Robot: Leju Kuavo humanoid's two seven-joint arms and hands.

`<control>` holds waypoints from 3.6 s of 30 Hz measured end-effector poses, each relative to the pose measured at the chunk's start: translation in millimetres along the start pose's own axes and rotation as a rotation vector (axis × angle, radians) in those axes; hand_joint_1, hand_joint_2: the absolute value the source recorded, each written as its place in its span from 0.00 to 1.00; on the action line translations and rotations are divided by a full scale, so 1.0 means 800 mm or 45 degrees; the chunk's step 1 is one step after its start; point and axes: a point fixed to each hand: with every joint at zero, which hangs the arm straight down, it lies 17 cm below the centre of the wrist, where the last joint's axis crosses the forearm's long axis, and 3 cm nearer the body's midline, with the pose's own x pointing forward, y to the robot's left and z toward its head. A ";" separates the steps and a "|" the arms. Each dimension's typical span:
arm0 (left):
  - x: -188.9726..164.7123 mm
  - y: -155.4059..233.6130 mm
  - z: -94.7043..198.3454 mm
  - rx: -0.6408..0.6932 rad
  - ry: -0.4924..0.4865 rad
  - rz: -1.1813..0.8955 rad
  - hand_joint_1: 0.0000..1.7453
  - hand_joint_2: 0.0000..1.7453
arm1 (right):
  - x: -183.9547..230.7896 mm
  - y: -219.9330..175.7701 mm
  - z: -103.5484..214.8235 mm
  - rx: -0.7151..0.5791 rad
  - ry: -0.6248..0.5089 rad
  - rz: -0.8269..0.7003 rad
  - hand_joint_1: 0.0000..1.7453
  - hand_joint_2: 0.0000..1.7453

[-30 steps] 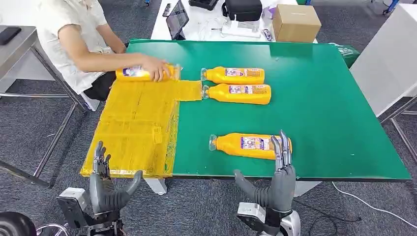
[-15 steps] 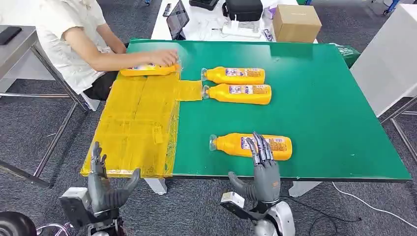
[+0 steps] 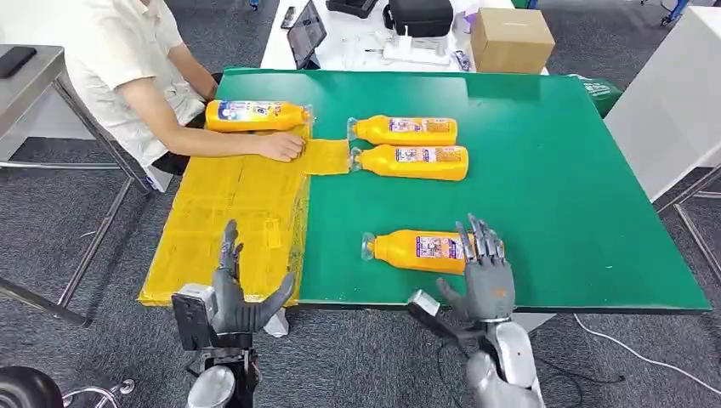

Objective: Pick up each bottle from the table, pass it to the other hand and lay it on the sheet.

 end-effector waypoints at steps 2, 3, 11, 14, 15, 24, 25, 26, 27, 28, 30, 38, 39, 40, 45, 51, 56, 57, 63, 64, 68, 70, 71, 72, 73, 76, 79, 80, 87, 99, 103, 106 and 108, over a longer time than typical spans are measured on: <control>0.000 -0.006 -0.001 -0.016 0.000 0.004 0.00 1.00 | -0.011 0.001 -0.010 0.003 0.019 0.018 0.00 1.00; 0.000 -0.008 -0.002 -0.021 -0.001 0.005 0.00 1.00 | -0.015 0.001 -0.014 0.005 0.022 0.028 0.00 1.00; -0.001 -0.021 -0.005 -0.059 0.001 0.015 0.00 1.00 | -0.044 0.011 -0.026 0.038 0.098 0.047 0.00 1.00; -0.001 -0.023 -0.006 -0.067 0.004 0.020 0.00 1.00 | -0.057 0.017 -0.028 0.057 0.128 0.052 0.00 1.00; -0.002 -0.024 -0.006 -0.071 0.007 0.024 0.00 1.00 | -0.061 0.020 -0.028 0.066 0.146 0.046 0.00 1.00; -0.011 -0.032 -0.006 -0.114 0.067 0.046 0.00 1.00 | -0.092 0.087 0.000 0.334 0.299 -0.013 0.00 1.00; -0.012 -0.032 -0.005 -0.116 0.069 0.044 0.00 1.00 | -0.093 0.088 -0.001 0.346 0.302 -0.014 0.00 1.00; -0.011 -0.033 -0.005 -0.120 0.069 0.044 0.00 1.00 | -0.095 0.089 -0.001 0.357 0.305 -0.011 0.00 1.00; -0.012 -0.034 -0.006 -0.124 0.070 0.041 0.00 1.00 | -0.099 0.091 -0.001 0.374 0.316 -0.006 0.00 1.00; -0.012 -0.035 -0.006 -0.130 0.073 0.043 0.00 1.00 | -0.102 0.093 -0.002 0.390 0.321 0.000 0.00 1.00; -0.011 -0.037 -0.007 -0.140 0.071 0.044 0.00 1.00 | -0.106 0.095 -0.006 0.411 0.330 0.004 0.00 1.00; -0.005 -0.047 -0.011 -0.173 0.058 0.051 0.00 1.00 | -0.110 0.102 -0.014 0.470 0.309 0.020 0.00 1.00; -0.005 -0.048 -0.011 -0.177 0.058 0.053 0.00 1.00 | -0.110 0.102 -0.016 0.470 0.306 0.022 0.00 1.00; -0.005 -0.049 -0.011 -0.179 0.058 0.054 0.00 1.00 | -0.110 0.102 -0.016 0.473 0.304 0.023 0.00 1.00; -0.004 -0.050 -0.012 -0.182 0.056 0.055 0.00 1.00 | -0.111 0.104 -0.016 0.482 0.297 0.031 1.00 1.00; -0.003 -0.055 -0.015 -0.203 0.056 0.068 0.00 1.00 | -0.115 0.113 -0.012 0.518 0.267 0.023 1.00 1.00; -0.004 -0.060 -0.013 -0.215 0.063 0.083 0.00 1.00 | -0.114 0.119 -0.015 0.556 0.216 0.039 1.00 1.00; -0.004 -0.061 -0.013 -0.217 0.065 0.086 0.00 1.00 | -0.114 0.120 -0.015 0.562 0.208 0.037 1.00 1.00; -0.006 -0.063 -0.009 -0.225 0.078 0.094 0.00 1.00 | -0.107 0.128 -0.012 0.597 0.191 -0.100 1.00 1.00; -0.007 -0.063 -0.009 -0.225 0.080 0.095 0.00 1.00 | -0.106 0.128 -0.012 0.595 0.189 -0.129 1.00 1.00; -0.010 -0.059 -0.008 -0.203 0.099 0.111 0.00 1.00 | -0.093 0.126 -0.013 0.561 0.183 -0.258 1.00 1.00; -0.013 -0.058 -0.008 -0.195 0.114 0.119 0.00 1.00 | -0.083 0.127 -0.012 0.548 0.176 -0.288 1.00 1.00; -0.014 -0.057 -0.008 -0.189 0.126 0.131 0.00 1.00 | -0.079 0.127 -0.012 0.540 0.176 -0.308 1.00 1.00; -0.018 -0.055 -0.008 -0.175 0.155 0.155 0.00 1.00 | -0.073 0.125 -0.013 0.522 0.172 -0.341 1.00 1.00; -0.024 -0.051 -0.008 -0.155 0.186 0.183 0.00 1.00 | -0.066 0.124 -0.013 0.502 0.172 -0.386 1.00 1.00; -0.048 -0.034 -0.005 -0.073 0.308 0.328 0.00 1.00 | -0.035 0.117 -0.008 0.412 0.184 -0.567 1.00 1.00; -0.062 -0.022 0.000 -0.022 0.367 0.407 0.00 1.00 | -0.010 0.112 -0.004 0.358 0.187 -0.656 1.00 1.00; -0.066 -0.019 0.001 -0.009 0.380 0.418 0.00 1.00 | 0.000 0.110 -0.002 0.344 0.183 -0.680 1.00 1.00; -0.074 -0.012 0.009 0.035 0.416 0.502 0.00 1.00 | 0.053 0.073 -0.008 0.167 0.165 -0.947 1.00 1.00; -0.029 -0.097 0.020 -0.276 0.332 0.579 0.00 1.00 | 0.222 0.072 -0.019 0.390 -0.146 -1.200 1.00 1.00; -0.024 -0.110 0.021 -0.324 0.355 0.655 0.00 1.00 | 0.258 0.080 -0.015 0.471 -0.220 -1.245 1.00 1.00; -0.020 -0.110 0.016 -0.326 0.343 0.667 0.00 1.00 | 0.272 0.083 -0.016 0.496 -0.247 -1.250 1.00 1.00; -0.018 -0.110 0.014 -0.324 0.339 0.677 0.00 1.00 | 0.276 0.084 -0.017 0.506 -0.257 -1.250 1.00 1.00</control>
